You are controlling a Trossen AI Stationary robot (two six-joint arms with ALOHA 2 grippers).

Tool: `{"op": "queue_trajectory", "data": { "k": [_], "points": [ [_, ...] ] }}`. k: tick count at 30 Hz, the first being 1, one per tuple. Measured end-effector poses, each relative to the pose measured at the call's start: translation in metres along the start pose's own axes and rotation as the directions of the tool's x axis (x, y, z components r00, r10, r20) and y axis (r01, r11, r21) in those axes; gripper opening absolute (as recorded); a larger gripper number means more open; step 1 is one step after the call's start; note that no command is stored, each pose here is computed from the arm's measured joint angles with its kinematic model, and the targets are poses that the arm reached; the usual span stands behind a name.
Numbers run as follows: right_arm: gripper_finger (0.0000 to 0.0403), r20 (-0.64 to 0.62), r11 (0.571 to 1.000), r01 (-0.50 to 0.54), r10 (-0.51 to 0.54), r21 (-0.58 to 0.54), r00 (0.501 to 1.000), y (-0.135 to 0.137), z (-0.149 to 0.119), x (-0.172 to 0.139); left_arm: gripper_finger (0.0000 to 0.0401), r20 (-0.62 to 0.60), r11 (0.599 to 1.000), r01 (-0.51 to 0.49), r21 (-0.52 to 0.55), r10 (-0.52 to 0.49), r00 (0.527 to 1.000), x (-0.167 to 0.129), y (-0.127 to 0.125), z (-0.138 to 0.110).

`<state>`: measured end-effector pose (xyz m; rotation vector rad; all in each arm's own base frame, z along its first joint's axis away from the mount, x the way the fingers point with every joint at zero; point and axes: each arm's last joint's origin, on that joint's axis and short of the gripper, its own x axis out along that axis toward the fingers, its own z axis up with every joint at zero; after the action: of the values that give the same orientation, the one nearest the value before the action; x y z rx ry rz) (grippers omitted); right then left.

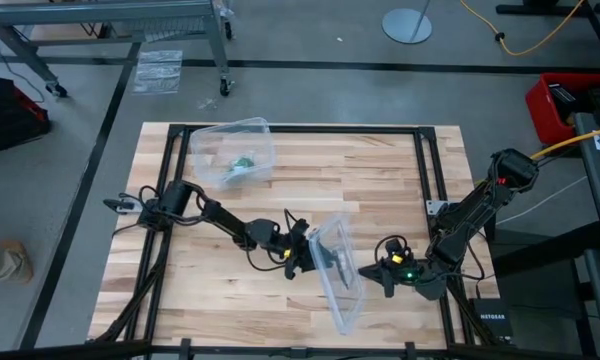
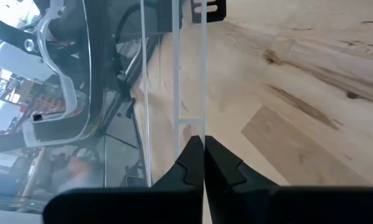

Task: Roll bandage
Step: Close the transparent bin with the transparent bin cover

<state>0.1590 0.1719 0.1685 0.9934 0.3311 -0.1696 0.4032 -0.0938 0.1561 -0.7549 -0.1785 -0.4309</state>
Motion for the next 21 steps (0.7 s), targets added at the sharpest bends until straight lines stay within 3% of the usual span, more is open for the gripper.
{"op": "queue_trajectory", "data": {
  "k": [4, 11, 21],
  "points": [
    [0.0, 0.017, 1.0, 0.002, -0.002, 0.0, 1.0, 0.0, 0.0, 0.0, 0.0137, 0.002, 0.999, 0.008, 0.043, -0.009, 1.0, 0.002, -0.001, 0.001],
    [0.0, 0.033, 1.0, 0.005, -0.005, 0.0, 0.999, 0.0, 0.001, 0.0, 0.0137, -0.035, 0.98, 0.12, 0.159, -0.115, 0.993, 0.019, -0.011, 0.009],
    [0.0, 0.035, 1.0, 0.009, -0.009, 0.0, 0.999, -0.001, 0.001, 0.0, 0.0137, -0.119, 0.989, 0.068, 0.132, -0.052, 0.992, 0.022, -0.006, 0.001]
  ]
}}
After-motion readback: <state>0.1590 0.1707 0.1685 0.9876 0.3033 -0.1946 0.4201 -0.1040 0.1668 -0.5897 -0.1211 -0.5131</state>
